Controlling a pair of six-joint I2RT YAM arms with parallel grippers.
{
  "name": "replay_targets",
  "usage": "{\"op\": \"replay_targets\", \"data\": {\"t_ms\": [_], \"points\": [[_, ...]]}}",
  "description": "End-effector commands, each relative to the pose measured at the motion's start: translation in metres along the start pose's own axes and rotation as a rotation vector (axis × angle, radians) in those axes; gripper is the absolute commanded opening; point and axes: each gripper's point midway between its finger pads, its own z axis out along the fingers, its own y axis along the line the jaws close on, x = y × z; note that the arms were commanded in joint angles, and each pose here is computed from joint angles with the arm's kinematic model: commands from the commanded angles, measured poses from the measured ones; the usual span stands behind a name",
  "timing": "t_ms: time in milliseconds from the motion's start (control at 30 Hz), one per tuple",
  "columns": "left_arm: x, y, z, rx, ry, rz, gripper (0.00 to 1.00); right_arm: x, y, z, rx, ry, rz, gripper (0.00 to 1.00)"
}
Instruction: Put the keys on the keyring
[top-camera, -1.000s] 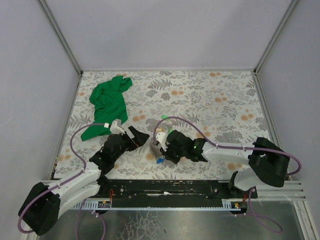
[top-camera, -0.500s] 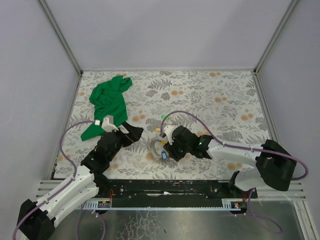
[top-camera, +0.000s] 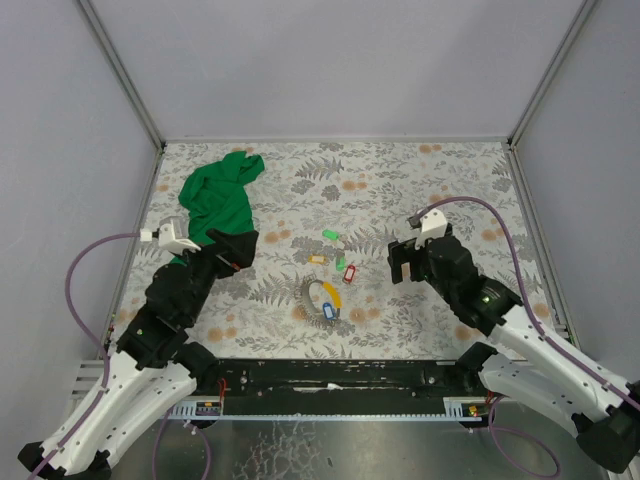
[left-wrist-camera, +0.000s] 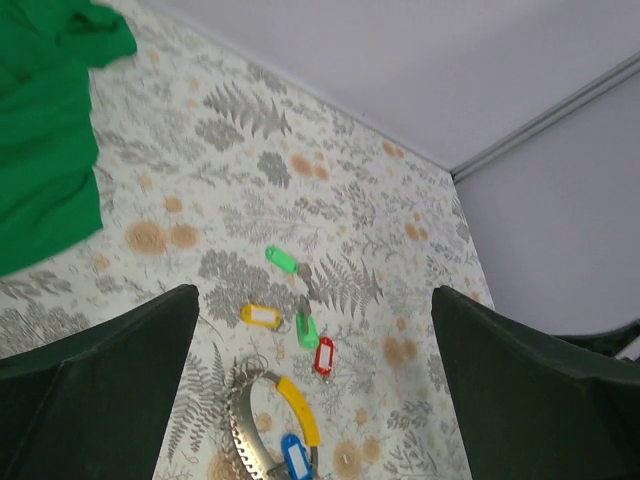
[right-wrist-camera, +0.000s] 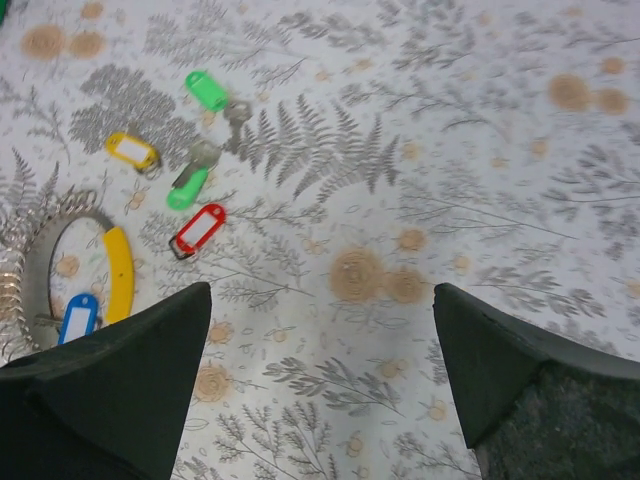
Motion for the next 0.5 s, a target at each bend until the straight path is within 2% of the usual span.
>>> {"op": "replay_targets", "data": {"t_ms": [0, 267, 467], "points": [[-0.037, 0.003, -0.017, -0.045, -0.078, 0.148, 1.00, -0.025, -0.041, -0.034, 0.185, -0.125, 0.047, 1.00], [-0.081, -0.008, -0.043, -0.011, -0.219, 0.206, 1.00, -0.050, -0.073, -0.089, 0.280, -0.344, 0.136, 0.99], [-0.080, -0.002, -0.041, -0.018, -0.260, 0.170, 1.00, -0.049, -0.076, -0.095, 0.279, -0.393, 0.174, 0.99]]}}
